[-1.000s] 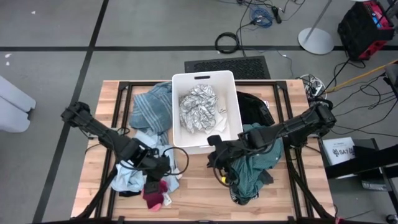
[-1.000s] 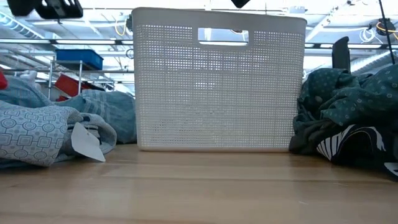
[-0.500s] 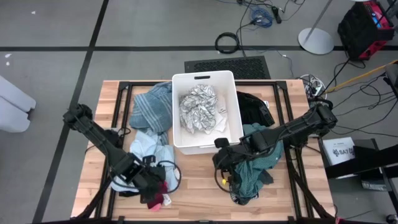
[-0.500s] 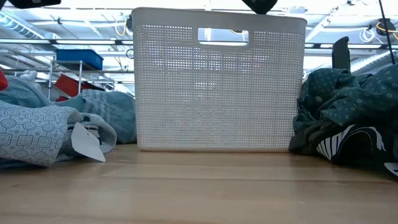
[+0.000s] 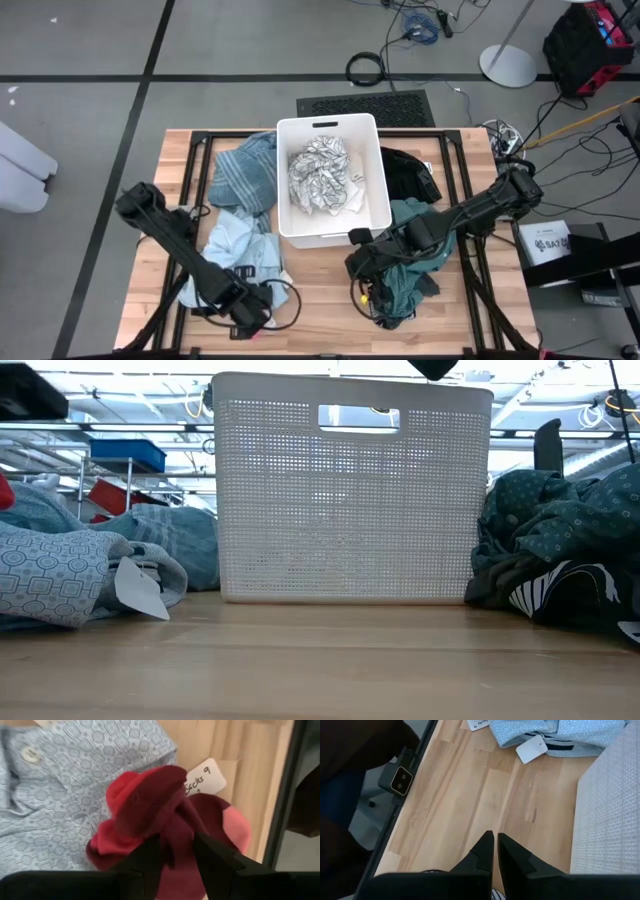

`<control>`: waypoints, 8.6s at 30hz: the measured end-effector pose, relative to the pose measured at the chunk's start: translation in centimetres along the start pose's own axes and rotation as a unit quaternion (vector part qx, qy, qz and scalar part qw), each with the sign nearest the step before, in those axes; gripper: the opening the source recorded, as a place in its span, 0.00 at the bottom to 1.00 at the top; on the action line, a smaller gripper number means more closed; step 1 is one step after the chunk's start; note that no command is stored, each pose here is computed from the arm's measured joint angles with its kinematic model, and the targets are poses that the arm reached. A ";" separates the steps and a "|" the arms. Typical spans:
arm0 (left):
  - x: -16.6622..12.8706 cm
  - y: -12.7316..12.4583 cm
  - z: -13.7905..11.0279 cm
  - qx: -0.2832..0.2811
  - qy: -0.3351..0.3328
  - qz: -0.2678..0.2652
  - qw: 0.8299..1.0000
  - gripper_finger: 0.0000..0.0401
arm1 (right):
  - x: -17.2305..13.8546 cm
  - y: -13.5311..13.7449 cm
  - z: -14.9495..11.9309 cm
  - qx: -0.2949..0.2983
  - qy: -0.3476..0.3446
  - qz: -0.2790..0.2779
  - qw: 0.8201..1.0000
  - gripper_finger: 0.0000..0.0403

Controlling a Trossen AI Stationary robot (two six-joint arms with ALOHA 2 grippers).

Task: Sort clothes
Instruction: Put the top red sock into the white bin, then put the red sock into the white bin

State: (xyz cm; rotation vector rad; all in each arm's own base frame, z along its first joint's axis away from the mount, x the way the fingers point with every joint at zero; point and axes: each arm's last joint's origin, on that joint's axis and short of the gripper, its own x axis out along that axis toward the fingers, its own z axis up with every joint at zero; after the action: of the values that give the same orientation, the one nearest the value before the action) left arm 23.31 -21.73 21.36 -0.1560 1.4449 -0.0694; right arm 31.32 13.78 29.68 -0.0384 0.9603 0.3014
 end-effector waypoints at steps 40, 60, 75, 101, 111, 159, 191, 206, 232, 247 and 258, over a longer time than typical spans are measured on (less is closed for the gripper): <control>-16.9 0.9 -4.8 0.129 -0.529 0.282 0.790 0.01 | -1.8 -2.0 5.7 -0.130 -0.291 -0.107 0.942 0.04; -16.1 2.1 0.1 0.146 -0.501 0.269 0.810 0.00 | -2.3 -4.5 7.2 -0.143 -0.352 -0.149 0.913 0.60; -15.6 3.1 1.6 0.137 -0.487 0.264 0.821 0.01 | -2.2 -5.6 7.1 -0.125 -0.344 -0.158 0.917 0.08; -13.8 6.7 0.3 0.012 -0.414 0.341 0.844 0.33 | -8.6 -13.6 3.7 -0.015 -0.215 -0.405 0.888 0.00; -12.3 8.4 2.4 -0.014 -0.349 0.303 0.887 0.33 | -9.1 -23.7 -0.4 0.175 -0.188 -0.295 0.920 0.00; -11.6 7.3 3.8 0.042 -0.344 0.232 0.909 0.33 | -6.3 -15.1 2.7 0.049 -0.220 0.020 0.974 0.43; -3.5 2.2 0.8 -0.122 -0.012 0.049 0.991 0.33 | 1.1 0.0 3.6 -0.081 -0.159 0.178 0.968 0.43; -2.0 0.4 -1.7 -0.100 -0.014 0.112 0.989 0.33 | 0.9 0.2 3.8 -0.071 -0.166 0.183 0.967 0.43; 2.2 1.5 -3.2 -0.109 -0.025 0.070 0.991 0.04 | 0.8 1.1 3.6 -0.077 -0.162 0.192 0.965 0.43; -8.7 1.5 -2.8 -0.099 -0.156 0.016 0.983 0.01 | 1.0 0.9 3.5 -0.073 -0.162 0.155 0.972 0.43; -11.3 1.6 -2.6 -0.085 -0.256 -0.006 0.963 0.04 | 1.0 0.9 3.3 -0.070 -0.148 0.154 0.974 0.43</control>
State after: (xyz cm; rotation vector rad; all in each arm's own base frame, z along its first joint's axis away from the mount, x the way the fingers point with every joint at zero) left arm 19.21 -18.67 31.91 -0.2993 0.9310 0.0821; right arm 34.27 15.40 30.82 0.0260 0.6442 0.6433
